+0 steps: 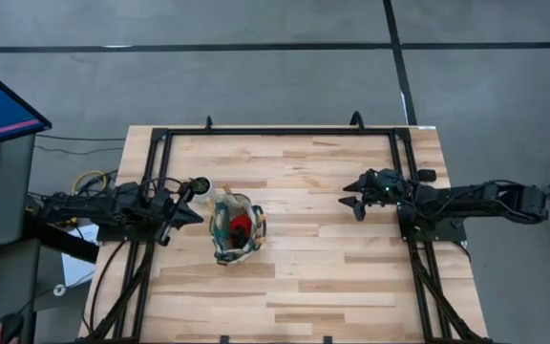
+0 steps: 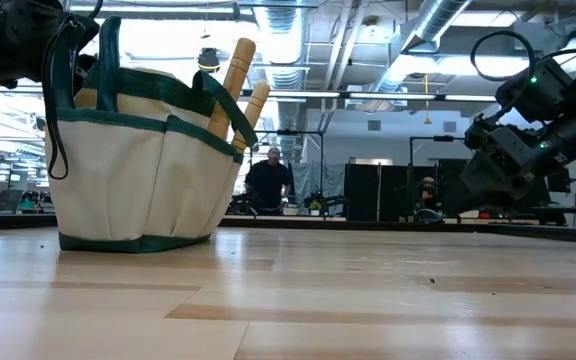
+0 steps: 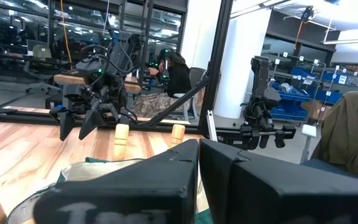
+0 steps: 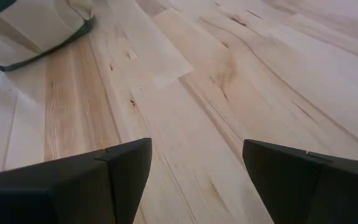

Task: Pick & Place Garden tools in Gardening bag
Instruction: Return to Home Position

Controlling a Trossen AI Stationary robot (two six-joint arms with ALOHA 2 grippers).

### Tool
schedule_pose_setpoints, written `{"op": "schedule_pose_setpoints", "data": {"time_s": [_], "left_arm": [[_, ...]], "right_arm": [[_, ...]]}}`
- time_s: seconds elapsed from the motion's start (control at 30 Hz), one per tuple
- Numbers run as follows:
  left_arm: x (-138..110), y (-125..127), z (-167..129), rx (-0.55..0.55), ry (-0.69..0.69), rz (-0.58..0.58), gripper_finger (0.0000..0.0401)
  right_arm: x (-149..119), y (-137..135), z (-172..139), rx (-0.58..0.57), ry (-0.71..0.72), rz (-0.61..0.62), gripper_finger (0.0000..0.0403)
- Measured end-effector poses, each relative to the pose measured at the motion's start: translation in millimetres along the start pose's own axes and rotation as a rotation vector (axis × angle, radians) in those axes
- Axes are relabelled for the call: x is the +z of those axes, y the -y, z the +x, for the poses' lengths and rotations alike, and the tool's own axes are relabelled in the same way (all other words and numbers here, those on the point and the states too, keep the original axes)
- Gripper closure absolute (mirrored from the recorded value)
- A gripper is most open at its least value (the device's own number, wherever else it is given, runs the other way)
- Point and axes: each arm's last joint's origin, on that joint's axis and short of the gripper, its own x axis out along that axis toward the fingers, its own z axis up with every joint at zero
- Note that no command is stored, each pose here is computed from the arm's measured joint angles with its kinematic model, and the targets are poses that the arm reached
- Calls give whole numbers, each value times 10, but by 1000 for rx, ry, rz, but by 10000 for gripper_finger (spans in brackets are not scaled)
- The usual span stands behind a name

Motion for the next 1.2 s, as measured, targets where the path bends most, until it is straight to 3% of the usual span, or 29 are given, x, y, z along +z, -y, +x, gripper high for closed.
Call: {"op": "schedule_pose_setpoints", "data": {"time_s": [1.2], "left_arm": [[11,2,0,-2,11,2,398]], "right_arm": [[0,0,0,0,0,0,159]]}}
